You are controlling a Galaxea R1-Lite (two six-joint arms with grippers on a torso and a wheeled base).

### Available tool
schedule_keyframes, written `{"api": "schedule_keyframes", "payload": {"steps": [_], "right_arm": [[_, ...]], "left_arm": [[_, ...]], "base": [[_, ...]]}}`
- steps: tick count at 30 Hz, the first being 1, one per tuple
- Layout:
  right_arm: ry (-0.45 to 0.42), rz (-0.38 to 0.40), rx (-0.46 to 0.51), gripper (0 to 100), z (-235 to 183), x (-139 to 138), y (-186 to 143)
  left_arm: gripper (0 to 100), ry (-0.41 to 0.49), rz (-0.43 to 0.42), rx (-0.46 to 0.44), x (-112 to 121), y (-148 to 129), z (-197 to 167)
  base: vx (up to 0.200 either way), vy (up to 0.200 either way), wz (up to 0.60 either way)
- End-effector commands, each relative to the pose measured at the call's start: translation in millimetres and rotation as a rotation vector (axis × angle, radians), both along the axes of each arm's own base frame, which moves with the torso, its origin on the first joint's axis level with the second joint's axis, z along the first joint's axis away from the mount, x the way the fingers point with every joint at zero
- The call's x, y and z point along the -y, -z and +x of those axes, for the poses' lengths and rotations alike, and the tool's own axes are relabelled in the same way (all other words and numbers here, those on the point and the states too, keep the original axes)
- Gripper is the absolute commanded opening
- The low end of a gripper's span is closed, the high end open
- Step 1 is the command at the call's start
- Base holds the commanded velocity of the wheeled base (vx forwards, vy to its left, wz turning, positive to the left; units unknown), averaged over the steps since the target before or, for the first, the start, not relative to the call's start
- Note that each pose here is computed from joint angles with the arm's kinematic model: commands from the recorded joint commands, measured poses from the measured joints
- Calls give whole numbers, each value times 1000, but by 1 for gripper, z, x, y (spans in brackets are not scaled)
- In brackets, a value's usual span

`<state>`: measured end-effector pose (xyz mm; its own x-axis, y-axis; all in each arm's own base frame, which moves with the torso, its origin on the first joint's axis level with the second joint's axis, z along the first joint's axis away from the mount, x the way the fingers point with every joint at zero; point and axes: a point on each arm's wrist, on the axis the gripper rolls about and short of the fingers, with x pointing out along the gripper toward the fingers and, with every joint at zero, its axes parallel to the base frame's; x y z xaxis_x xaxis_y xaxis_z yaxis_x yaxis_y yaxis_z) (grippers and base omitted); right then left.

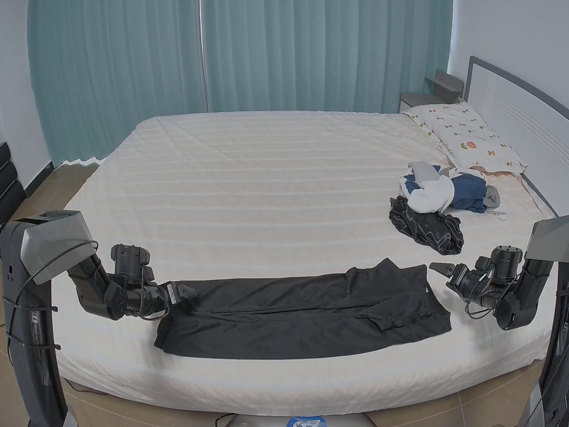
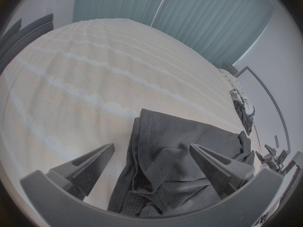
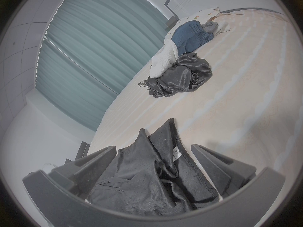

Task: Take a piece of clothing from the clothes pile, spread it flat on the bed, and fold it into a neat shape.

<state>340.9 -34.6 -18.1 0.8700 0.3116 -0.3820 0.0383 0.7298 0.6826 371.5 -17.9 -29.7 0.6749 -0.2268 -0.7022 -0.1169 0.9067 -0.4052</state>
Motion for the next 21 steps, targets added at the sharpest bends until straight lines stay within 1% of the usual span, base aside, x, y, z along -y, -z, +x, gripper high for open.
{"api": "schedule_keyframes", "payload": {"steps": [1,5,9,14,21], "right_arm": [[0,0,-3,100,0,0,1],[0,0,-1,100,0,0,1],[0,0,-3,100,0,0,1],[0,-1,1,100,0,0,0],[0,0,2,100,0,0,0]], "left_arm": [[100,33,-17,-18,5,9,0],[100,46,-18,-16,8,7,-1],[100,79,20,-13,12,7,-5],[100,92,35,-14,12,7,-8],[100,80,28,38,9,-20,-15]], "base": [[0,0,0],[0,0,0],[0,0,0],[0,0,0],[0,0,0]]}}
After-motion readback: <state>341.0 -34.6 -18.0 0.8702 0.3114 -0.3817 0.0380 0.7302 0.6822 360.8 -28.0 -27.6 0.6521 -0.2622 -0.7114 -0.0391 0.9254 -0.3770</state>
